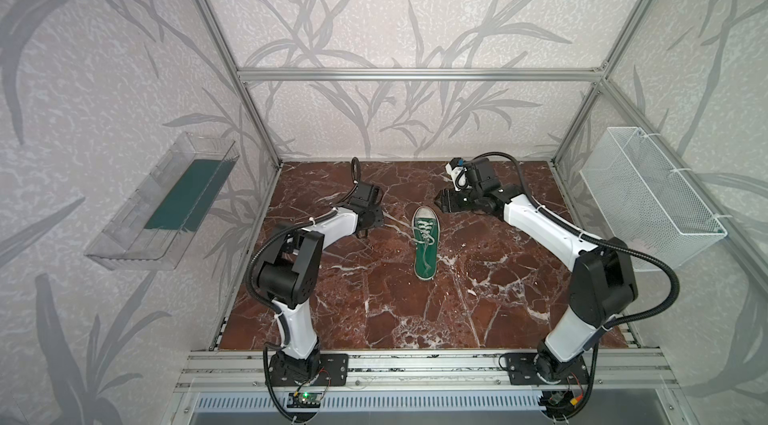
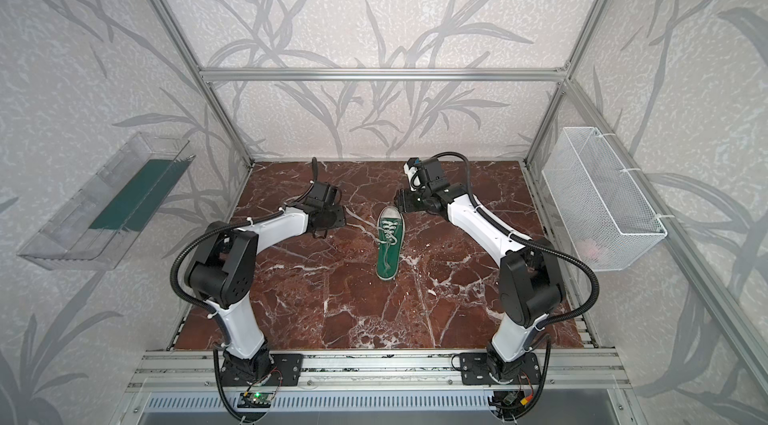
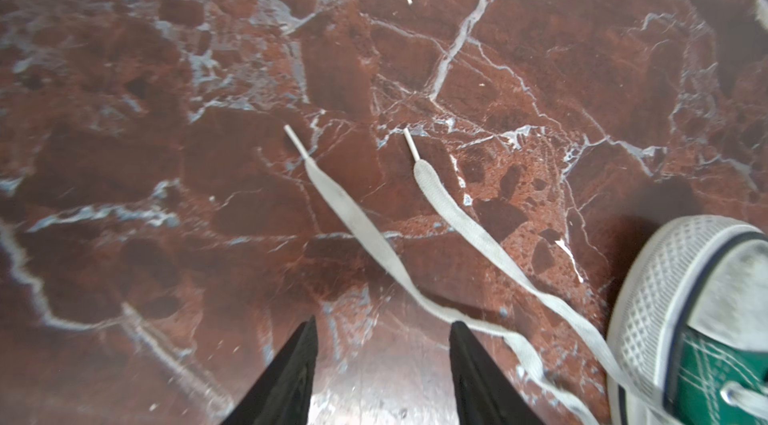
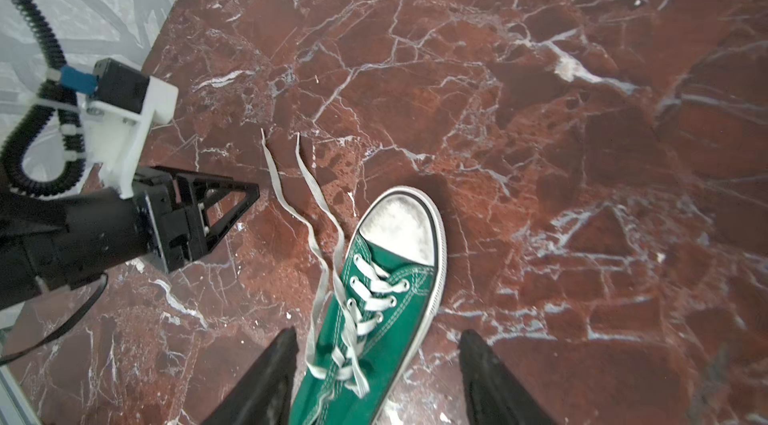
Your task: Tie the shoes
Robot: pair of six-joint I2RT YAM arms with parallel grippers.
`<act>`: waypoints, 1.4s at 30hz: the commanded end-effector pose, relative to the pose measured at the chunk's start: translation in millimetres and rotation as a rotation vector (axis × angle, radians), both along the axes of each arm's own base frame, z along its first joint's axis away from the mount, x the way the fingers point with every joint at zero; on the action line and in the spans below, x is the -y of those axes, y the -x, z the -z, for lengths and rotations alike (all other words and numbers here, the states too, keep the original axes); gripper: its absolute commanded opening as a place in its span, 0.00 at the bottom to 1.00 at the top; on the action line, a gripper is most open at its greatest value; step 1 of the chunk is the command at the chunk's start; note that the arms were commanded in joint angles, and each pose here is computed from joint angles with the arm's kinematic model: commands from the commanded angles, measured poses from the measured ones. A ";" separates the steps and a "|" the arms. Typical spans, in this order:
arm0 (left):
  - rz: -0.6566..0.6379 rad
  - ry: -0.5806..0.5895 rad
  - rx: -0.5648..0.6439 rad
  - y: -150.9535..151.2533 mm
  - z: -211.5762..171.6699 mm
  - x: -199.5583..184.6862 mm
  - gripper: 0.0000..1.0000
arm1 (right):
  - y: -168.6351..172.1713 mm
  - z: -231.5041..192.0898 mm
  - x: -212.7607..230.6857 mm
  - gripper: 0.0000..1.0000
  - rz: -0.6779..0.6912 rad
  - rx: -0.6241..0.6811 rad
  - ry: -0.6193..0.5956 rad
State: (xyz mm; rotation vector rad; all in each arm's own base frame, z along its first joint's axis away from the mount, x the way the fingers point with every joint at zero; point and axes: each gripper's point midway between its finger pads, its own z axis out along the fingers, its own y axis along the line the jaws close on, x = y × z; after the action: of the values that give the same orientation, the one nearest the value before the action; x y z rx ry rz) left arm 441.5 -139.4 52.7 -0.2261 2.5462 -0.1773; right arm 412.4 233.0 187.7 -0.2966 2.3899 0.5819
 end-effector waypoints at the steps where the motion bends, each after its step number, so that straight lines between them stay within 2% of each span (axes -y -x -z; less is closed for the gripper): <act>1: -0.003 -0.058 -0.034 -1.6 5.0 0.8 0.52 | -3.5 -21.7 20.8 0.63 0.043 0.079 -0.015; 8: 0.029 -0.110 -0.071 -10.5 19.3 11.7 0.49 | 1.9 -19.6 42.7 0.63 0.070 0.075 -0.020; 14: 0.014 -0.191 -0.110 -6.9 27.5 2.9 0.47 | 3.7 -16.1 50.1 0.63 0.077 0.065 -0.031; 22: 0.016 -0.196 -0.128 -10.4 36.8 9.2 0.40 | 6.9 -15.5 55.3 0.63 0.076 0.058 -0.030; 25: 0.014 -0.204 -0.126 -11.2 38.0 8.0 0.36 | 8.9 -17.3 61.0 0.63 0.085 0.062 -0.031; 30: 0.017 -0.208 -0.139 -9.8 40.1 8.1 0.22 | 15.0 -19.6 68.0 0.63 0.096 0.068 -0.034; 36: -0.004 -0.228 -0.057 -8.4 15.6 3.0 0.07 | 24.7 -19.1 74.0 0.63 0.104 0.064 -0.036; 42: 0.043 -0.243 0.052 -10.6 -28.9 11.3 0.03 | 35.9 -14.8 82.4 0.63 0.125 0.053 -0.041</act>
State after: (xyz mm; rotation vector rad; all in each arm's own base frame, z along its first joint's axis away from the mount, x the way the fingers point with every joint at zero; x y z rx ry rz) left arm 445.8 -147.1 39.2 -0.1029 2.5942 0.1044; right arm 383.7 156.0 195.8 -0.1554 2.3383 0.5504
